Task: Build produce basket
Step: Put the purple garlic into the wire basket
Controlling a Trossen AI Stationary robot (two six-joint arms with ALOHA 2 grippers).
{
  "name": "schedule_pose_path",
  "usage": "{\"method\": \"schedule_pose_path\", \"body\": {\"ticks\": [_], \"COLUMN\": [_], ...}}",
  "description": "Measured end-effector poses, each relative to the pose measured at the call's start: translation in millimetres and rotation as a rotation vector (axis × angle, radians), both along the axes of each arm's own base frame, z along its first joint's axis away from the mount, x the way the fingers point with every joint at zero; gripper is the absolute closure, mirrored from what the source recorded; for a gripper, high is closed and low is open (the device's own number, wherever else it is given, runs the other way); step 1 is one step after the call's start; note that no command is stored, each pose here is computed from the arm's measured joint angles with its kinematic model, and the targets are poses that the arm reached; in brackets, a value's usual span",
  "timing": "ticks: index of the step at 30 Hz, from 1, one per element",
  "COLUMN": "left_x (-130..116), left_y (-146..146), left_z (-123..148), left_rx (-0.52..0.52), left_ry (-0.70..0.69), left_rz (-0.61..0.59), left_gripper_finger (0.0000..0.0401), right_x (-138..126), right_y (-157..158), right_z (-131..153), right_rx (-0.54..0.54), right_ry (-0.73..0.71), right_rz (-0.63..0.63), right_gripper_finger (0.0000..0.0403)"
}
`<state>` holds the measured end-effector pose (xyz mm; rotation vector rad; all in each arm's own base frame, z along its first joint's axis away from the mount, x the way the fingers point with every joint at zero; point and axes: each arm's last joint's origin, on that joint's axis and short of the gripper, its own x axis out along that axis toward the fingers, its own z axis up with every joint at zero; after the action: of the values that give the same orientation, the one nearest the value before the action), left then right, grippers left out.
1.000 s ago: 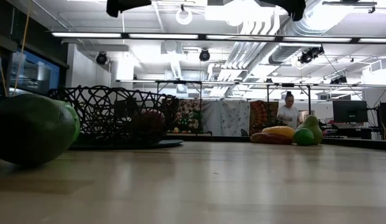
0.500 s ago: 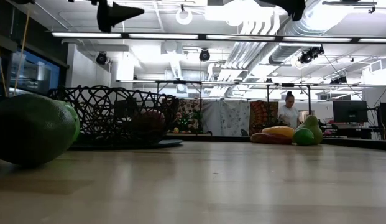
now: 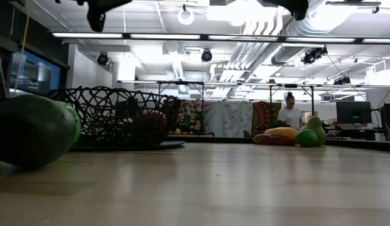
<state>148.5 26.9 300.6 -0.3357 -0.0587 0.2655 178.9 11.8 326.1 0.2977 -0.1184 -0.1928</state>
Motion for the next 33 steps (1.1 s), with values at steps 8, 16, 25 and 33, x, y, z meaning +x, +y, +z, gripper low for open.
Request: {"method": "schedule_pose_path", "body": {"ticks": [8,16,25,33], "left_x": [-10,-9,-12,-13], "left_y": [-2,-2,-2,-2], "left_z": [2,-12,-42,-43], "left_rx": [0.050,0.054,-0.075,-0.086], "left_ry": [0.006,-0.016,-0.127,-0.130], "left_rz": [-0.020,-0.011,0.000,0.014], "left_gripper_finger": [0.0394,0.0400,0.0401,0.0401], "right_x": [0,0,-4,-30], "right_y": [0,0,4,29], "right_z": [2,3,20,-1], "right_rx": [0.003,0.010,0.182,0.531], "right_ry": [-0.024,-0.028,0.334,1.018], "right_rz": [-0.001,0.015,0.112,0.288], "right_gripper_finger": [0.0006,0.0006,0.0006,0.0006]}}
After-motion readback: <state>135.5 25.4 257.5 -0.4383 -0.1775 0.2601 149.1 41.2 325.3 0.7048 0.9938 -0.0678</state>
